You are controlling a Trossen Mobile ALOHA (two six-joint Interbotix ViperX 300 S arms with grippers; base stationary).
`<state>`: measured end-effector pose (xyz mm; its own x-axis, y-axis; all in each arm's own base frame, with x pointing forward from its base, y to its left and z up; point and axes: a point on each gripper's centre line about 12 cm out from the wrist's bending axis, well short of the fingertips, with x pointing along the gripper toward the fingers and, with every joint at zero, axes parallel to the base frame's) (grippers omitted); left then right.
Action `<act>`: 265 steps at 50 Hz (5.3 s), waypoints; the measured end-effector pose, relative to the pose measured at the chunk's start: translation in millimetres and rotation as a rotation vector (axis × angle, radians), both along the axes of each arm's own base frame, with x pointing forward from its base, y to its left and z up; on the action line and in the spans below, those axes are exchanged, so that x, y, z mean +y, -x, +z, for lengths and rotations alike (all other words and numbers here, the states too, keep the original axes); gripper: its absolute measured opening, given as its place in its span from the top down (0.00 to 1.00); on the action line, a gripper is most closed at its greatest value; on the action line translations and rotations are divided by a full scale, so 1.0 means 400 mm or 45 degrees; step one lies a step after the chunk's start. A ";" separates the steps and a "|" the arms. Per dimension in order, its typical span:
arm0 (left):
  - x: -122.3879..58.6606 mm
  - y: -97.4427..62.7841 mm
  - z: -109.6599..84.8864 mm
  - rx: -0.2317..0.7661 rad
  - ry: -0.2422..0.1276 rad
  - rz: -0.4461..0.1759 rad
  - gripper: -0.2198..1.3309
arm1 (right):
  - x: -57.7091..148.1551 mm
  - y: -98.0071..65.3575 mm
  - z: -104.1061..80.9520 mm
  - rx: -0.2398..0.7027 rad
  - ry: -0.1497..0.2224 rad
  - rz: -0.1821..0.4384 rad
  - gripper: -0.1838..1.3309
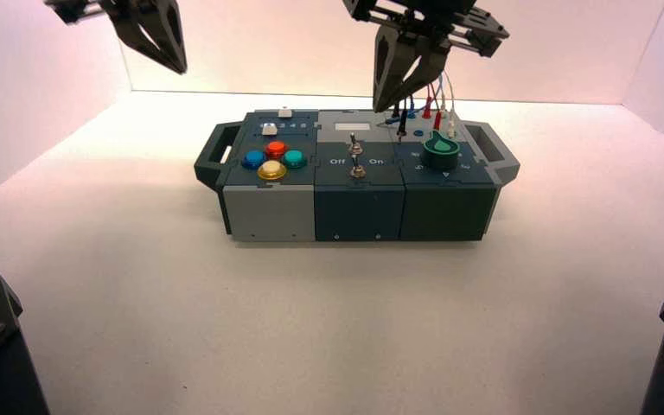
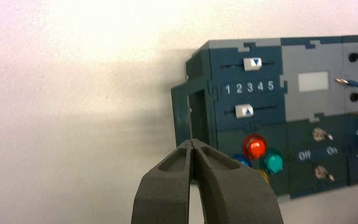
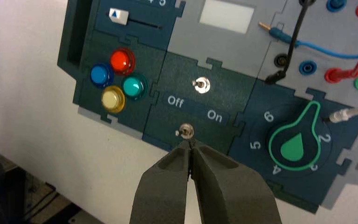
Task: Flip the bottom switch on with the right gripper.
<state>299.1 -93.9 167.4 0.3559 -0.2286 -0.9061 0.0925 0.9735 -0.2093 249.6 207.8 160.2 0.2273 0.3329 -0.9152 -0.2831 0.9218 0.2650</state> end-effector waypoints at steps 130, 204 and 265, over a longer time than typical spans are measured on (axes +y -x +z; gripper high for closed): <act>-0.113 -0.091 -0.273 0.187 -0.086 -0.087 0.97 | 0.082 0.003 -0.120 0.027 0.030 0.062 0.97; -0.117 -0.093 -0.272 0.187 -0.085 -0.090 0.97 | 0.059 -0.001 -0.113 -0.014 0.176 0.051 0.97; -0.119 -0.064 -0.051 0.080 -0.091 -0.261 0.97 | 0.012 0.054 0.040 -0.082 0.303 0.644 0.97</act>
<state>324.7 -141.4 147.0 0.2512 -0.2251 -0.9414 0.2792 0.9481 -0.1522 228.1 212.5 176.1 0.1511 0.2010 -0.9679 -0.7140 0.6994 0.0338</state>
